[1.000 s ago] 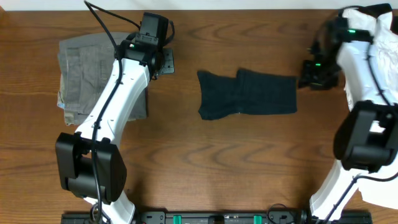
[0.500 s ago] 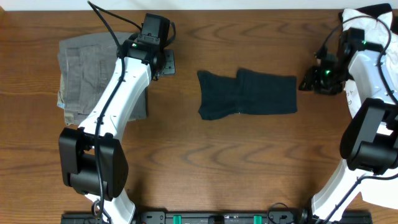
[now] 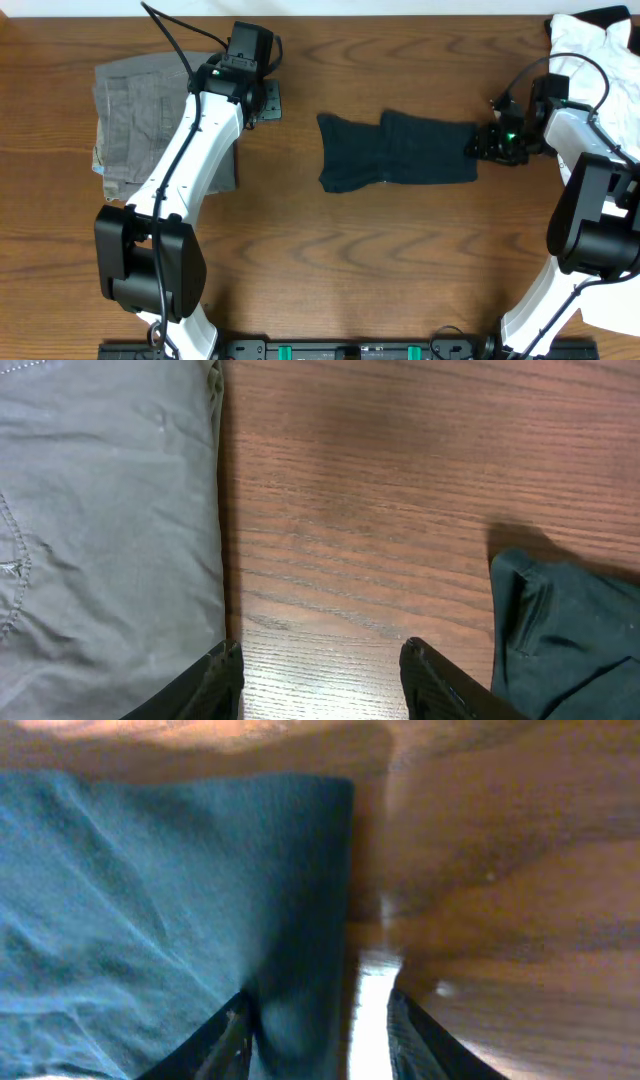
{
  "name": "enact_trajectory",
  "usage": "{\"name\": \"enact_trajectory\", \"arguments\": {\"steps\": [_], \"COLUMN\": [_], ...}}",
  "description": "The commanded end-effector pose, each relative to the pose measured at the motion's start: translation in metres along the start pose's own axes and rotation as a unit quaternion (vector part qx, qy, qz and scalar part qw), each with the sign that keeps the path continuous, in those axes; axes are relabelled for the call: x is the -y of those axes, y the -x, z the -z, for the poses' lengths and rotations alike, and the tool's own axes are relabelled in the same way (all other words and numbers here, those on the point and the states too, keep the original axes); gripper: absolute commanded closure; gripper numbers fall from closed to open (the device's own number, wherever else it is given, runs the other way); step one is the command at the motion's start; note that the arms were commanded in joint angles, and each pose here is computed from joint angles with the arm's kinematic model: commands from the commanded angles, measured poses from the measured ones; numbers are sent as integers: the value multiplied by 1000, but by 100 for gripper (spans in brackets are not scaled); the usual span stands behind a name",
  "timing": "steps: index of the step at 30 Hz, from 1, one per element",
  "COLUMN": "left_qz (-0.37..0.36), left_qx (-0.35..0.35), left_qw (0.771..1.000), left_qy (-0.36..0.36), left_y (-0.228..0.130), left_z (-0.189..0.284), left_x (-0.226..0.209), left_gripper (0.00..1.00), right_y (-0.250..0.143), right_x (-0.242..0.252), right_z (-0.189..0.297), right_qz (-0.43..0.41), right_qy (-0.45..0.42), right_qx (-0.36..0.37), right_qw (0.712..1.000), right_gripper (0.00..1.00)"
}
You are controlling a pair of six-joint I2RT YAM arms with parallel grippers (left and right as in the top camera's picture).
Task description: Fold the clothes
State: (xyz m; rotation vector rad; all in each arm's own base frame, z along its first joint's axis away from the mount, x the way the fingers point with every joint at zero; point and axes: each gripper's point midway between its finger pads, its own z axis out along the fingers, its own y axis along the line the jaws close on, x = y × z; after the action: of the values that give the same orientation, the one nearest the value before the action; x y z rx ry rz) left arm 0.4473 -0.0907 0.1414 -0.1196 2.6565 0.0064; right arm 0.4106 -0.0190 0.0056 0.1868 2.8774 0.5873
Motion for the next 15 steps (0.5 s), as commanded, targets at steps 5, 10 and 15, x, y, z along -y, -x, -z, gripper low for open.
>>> {"name": "enact_trajectory", "arguments": {"steps": [5,10,15], "left_qz": [2,2,1], "left_qx": [-11,-11,-14], "left_qw": [1000,1000,1000], "left_qy": [10,10,11], "left_y": [-7,-7,-8], "left_z": [-7,-7,-7], "left_x": [-4,-4,-5], "left_gripper": [47,47,47], "right_y": [-3,-4,-2], "right_x": [-9,-5,13], "right_z": [0,-4,-1], "right_qz": [-26,-42,-49], "right_qy": [18,11,-38], "right_qx": [1,4,9], "right_qw": [999,999,998], "right_gripper": [73,97,99]}}
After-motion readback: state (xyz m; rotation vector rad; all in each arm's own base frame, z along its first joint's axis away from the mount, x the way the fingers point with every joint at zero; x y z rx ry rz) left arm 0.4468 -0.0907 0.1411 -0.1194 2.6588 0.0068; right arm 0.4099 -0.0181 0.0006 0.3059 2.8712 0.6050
